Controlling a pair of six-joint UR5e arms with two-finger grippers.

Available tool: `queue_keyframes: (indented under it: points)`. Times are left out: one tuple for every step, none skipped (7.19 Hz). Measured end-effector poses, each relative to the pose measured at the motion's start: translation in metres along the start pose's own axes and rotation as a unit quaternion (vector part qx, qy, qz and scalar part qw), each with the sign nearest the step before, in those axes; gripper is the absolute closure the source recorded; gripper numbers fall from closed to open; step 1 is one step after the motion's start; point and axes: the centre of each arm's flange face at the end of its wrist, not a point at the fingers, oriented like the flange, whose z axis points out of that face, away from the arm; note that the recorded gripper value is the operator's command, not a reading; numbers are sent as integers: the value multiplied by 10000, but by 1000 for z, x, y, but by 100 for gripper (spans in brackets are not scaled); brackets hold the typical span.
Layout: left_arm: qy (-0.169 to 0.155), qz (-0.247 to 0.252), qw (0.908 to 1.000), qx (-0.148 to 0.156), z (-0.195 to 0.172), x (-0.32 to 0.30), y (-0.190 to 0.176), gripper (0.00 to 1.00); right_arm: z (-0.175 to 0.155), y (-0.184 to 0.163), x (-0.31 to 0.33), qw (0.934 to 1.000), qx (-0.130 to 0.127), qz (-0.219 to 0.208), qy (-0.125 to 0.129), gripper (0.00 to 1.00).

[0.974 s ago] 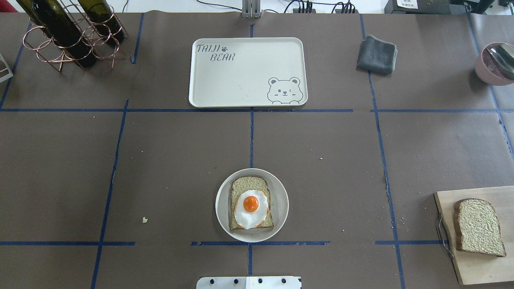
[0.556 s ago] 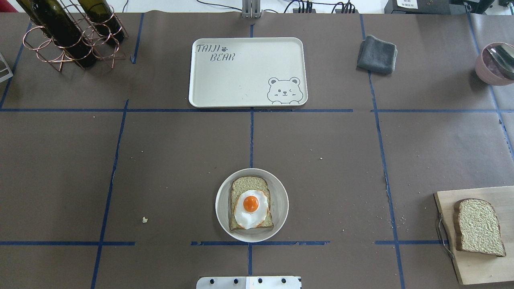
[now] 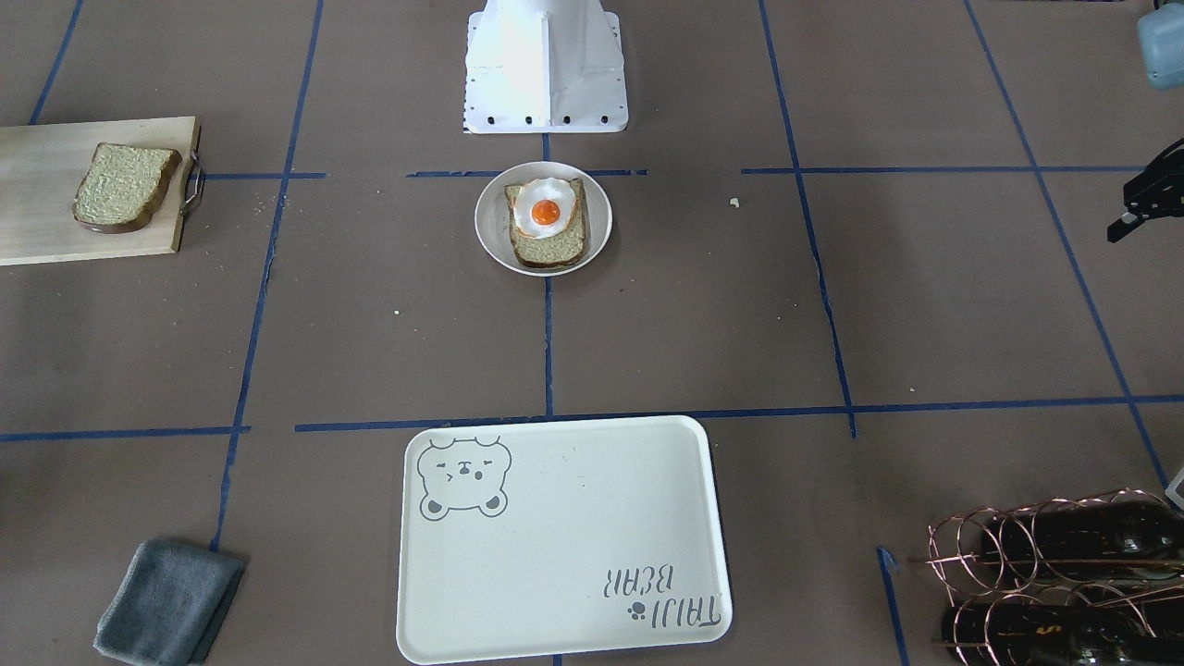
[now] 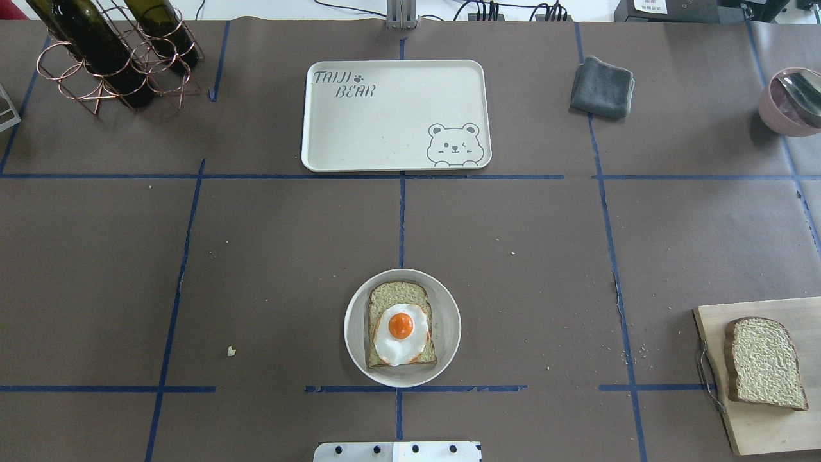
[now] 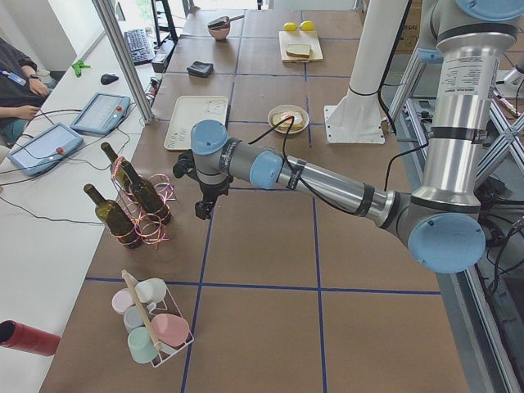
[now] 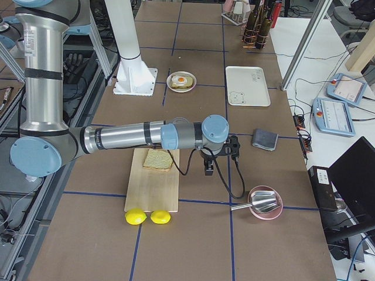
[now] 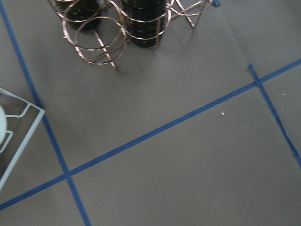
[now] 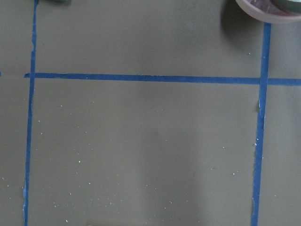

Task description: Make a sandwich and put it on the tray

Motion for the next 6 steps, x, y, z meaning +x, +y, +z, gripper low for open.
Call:
queue_keyframes:
  points:
    - [66, -43, 10000, 13, 1, 11, -5, 0, 24, 25, -5, 9998, 157, 93, 111, 0]
    - [72, -95, 9999, 13, 3, 22, -9, 0, 48, 50, -15, 9992, 325, 196, 144, 0]
    - [22, -226, 9997, 19, 6, 41, -16, 0, 69, 75, -21, 9988, 371, 305, 118, 0]
    - [-15, -432, 9990, 63, 11, 65, -24, 0, 83, 98, -24, 9984, 358, 429, 97, 0]
    - [9, -635, 9979, 131, 17, 88, -30, 0, 95, 119, -24, 9979, 330, 548, 106, 0]
    - [78, -794, 9966, 193, 23, 106, -33, 0, 104, 138, -21, 9976, 292, 606, 181, 0]
